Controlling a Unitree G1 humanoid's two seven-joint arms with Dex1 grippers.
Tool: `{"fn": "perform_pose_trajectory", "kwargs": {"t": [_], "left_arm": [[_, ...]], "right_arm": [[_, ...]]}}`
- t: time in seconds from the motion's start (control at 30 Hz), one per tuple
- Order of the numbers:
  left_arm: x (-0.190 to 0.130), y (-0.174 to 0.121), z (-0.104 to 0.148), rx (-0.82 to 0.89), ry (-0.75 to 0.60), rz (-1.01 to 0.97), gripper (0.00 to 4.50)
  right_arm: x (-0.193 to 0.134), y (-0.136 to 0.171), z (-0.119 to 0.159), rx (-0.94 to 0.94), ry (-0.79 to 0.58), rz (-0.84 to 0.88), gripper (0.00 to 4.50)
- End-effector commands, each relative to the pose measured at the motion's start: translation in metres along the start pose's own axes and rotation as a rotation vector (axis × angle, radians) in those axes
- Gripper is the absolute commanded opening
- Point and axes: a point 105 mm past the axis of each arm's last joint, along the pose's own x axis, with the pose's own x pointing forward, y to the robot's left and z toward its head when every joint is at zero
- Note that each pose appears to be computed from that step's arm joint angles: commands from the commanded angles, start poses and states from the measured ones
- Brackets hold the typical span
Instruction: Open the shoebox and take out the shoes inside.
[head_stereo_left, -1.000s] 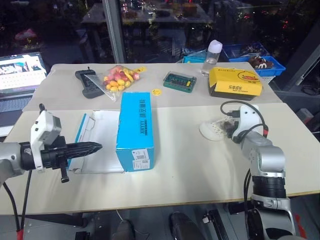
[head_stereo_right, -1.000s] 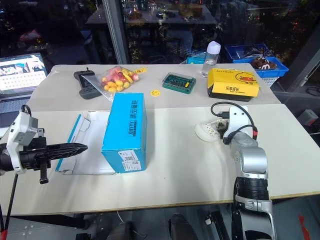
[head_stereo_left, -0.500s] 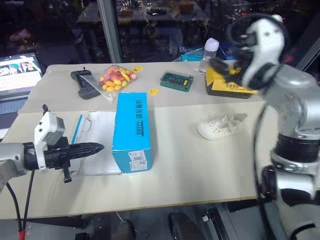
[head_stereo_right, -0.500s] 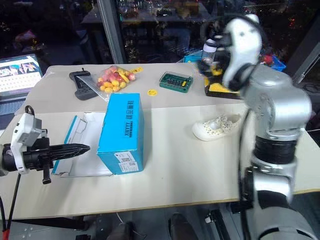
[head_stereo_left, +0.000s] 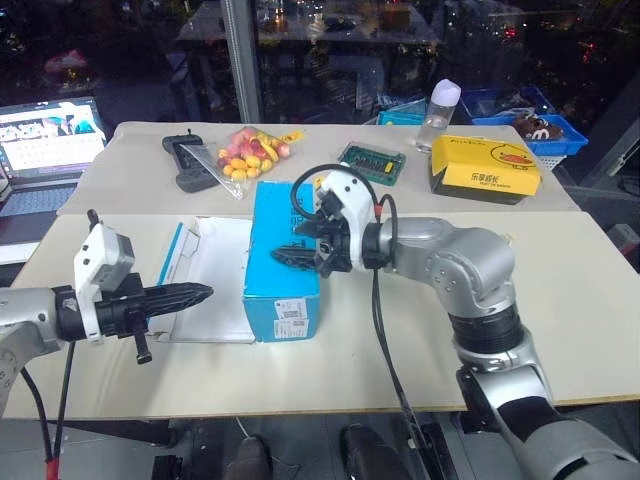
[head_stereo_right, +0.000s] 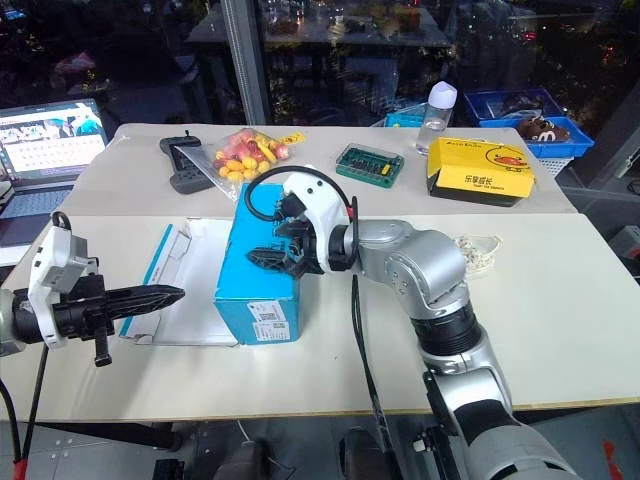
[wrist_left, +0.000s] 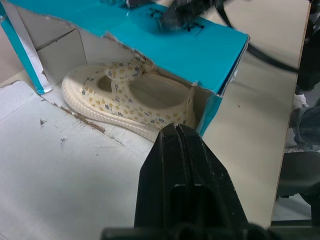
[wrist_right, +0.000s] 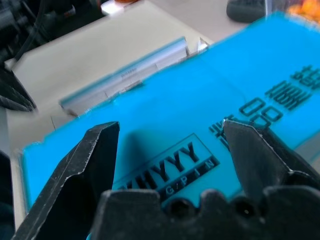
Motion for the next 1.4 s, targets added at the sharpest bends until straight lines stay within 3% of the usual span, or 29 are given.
{"fn": "perform_pose_trajectory", "kwargs": {"t": [0.03, 0.3, 0.63, 0.77, 0.97, 1.1, 1.17, 1.4], "left_arm": [[-0.001, -0.004, 0.008, 0.031, -0.018, -0.011, 0.00], [0.000, -0.003, 0.008, 0.034, -0.018, -0.016, 0.00], [0.004, -0.004, 0.009, 0.031, -0.026, -0.037, 0.00], [0.005, -0.003, 0.009, 0.032, -0.023, -0.040, 0.00], [0.004, -0.003, 0.010, 0.032, -0.020, -0.039, 0.00], [0.003, -0.004, 0.009, 0.030, -0.020, -0.039, 0.00], [0.003, -0.004, 0.009, 0.031, -0.019, -0.040, 0.00], [0.002, -0.003, 0.009, 0.032, -0.013, -0.041, 0.00]], "right_arm": [[-0.002, 0.000, -0.031, 0.027, 0.101, 0.011, 3.88], [-0.033, -0.024, -0.081, 0.088, 0.202, -0.070, 3.88], [-0.044, -0.035, -0.146, 0.209, 0.313, -0.145, 3.88], [-0.047, -0.050, -0.154, 0.191, 0.329, -0.185, 3.88], [-0.055, -0.074, -0.114, 0.101, 0.256, -0.233, 3.88], [-0.072, -0.085, -0.055, -0.067, 0.183, -0.227, 3.88], [-0.077, -0.080, -0.030, -0.161, 0.162, -0.177, 3.88], [-0.070, -0.049, 0.012, -0.341, 0.080, 0.007, 3.88]]}}
